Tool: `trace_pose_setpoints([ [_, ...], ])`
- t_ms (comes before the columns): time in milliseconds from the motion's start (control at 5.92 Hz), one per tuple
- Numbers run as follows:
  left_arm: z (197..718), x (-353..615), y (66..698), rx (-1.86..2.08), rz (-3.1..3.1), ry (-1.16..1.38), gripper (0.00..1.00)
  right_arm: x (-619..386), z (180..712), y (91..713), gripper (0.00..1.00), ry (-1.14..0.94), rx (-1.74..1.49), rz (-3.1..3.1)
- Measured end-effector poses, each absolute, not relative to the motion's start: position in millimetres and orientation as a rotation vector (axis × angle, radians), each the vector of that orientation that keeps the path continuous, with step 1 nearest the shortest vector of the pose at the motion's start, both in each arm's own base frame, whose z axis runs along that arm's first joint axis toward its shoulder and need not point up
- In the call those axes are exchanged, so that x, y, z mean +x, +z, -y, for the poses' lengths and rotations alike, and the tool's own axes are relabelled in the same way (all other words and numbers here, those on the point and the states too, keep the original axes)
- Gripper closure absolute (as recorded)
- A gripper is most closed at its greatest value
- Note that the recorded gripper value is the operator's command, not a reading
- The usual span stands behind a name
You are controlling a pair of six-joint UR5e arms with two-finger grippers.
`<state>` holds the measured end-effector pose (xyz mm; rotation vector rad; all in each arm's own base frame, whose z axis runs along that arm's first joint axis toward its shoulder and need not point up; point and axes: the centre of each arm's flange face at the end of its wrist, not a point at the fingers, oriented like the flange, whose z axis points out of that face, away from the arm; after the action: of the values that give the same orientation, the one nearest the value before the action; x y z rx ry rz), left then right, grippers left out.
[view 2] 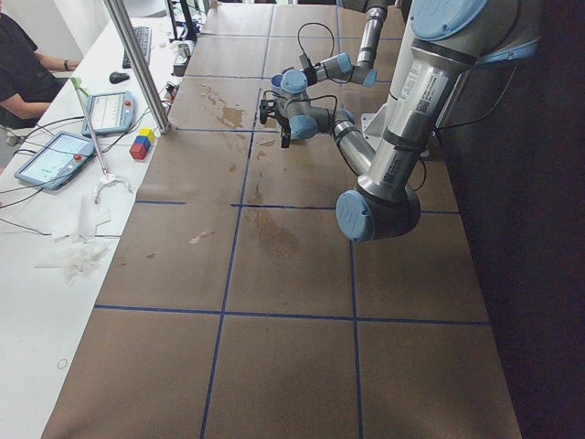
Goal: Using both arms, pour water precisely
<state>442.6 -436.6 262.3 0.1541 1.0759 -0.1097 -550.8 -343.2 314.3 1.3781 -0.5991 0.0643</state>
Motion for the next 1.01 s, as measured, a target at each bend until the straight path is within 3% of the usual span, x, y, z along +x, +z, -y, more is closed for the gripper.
trace_pose_setpoints([
  [507, 430, 427, 270, 0.185, -1.066, -0.128, 0.0, -568, 323, 311, 0.89, -0.065, 1.389, 0.52],
  [1014, 427, 421, 269, 0.212, -1.063, -0.139, 0.0, -572, 327, 294, 0.96, -0.19, 1.45, 0.289],
])
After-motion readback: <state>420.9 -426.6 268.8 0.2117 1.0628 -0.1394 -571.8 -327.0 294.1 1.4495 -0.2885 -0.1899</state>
